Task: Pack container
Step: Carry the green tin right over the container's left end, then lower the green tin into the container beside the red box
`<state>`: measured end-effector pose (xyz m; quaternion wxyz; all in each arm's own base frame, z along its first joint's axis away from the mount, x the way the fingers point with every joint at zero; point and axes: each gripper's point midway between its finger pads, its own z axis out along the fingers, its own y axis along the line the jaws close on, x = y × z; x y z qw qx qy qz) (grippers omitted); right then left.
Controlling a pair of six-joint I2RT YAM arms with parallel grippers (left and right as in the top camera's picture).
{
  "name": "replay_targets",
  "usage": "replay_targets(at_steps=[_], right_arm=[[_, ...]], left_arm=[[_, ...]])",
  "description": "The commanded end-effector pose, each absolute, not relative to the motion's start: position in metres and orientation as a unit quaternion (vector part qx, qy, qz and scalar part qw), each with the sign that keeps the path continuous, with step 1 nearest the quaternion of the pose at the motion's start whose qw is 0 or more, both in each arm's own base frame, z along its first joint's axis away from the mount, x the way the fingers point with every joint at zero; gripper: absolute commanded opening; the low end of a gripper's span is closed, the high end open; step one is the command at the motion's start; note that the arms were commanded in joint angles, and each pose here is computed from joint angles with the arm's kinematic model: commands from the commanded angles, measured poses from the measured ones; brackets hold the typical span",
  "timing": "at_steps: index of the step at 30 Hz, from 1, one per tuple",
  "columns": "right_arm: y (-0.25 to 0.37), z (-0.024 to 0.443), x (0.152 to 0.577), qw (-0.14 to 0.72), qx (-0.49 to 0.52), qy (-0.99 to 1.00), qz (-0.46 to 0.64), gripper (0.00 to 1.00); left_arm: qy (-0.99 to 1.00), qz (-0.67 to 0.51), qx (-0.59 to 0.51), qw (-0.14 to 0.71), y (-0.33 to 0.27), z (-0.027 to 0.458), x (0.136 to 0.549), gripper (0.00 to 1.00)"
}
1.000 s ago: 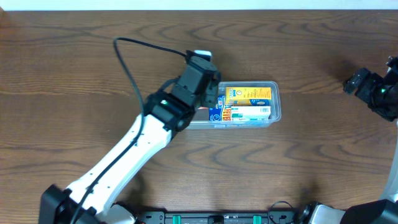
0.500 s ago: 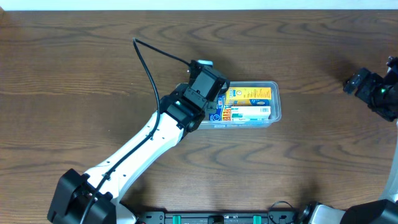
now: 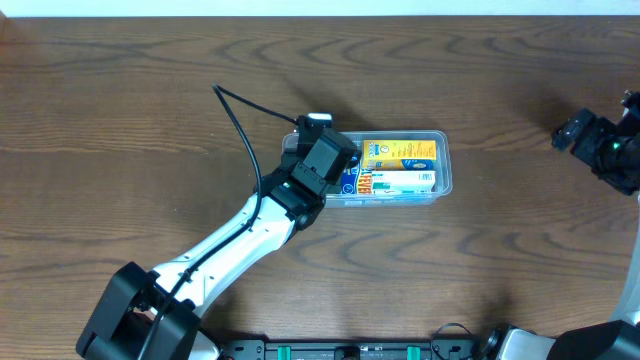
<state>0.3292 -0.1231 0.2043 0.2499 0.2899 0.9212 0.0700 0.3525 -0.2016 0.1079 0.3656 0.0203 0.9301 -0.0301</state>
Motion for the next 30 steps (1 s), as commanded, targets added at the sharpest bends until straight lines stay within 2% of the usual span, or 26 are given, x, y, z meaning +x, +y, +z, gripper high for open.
replay_targets(at_steps=[1,10,20,30], right_arm=[[-0.125,0.208,0.331,0.255,0.295,0.918,0.072,0.99],[-0.125,0.208,0.331,0.255,0.295,0.918,0.072,0.99],[-0.125,0.208,0.331,0.255,0.295,0.918,0.072,0.99],[-0.125,0.208,0.331,0.255,0.295,0.918,0.072,0.99]], left_arm=[[0.925,-0.015,0.006,0.379,-0.194,0.104,0.355,0.56],[0.917,-0.015,-0.003,0.399,-0.194,0.102,0.361,0.56],[0.923,0.004,0.001,0.384,-0.194,0.075,0.365,0.56],[0.921,0.000,-0.001,0.390,-0.196,0.078,0.367,0.56]])
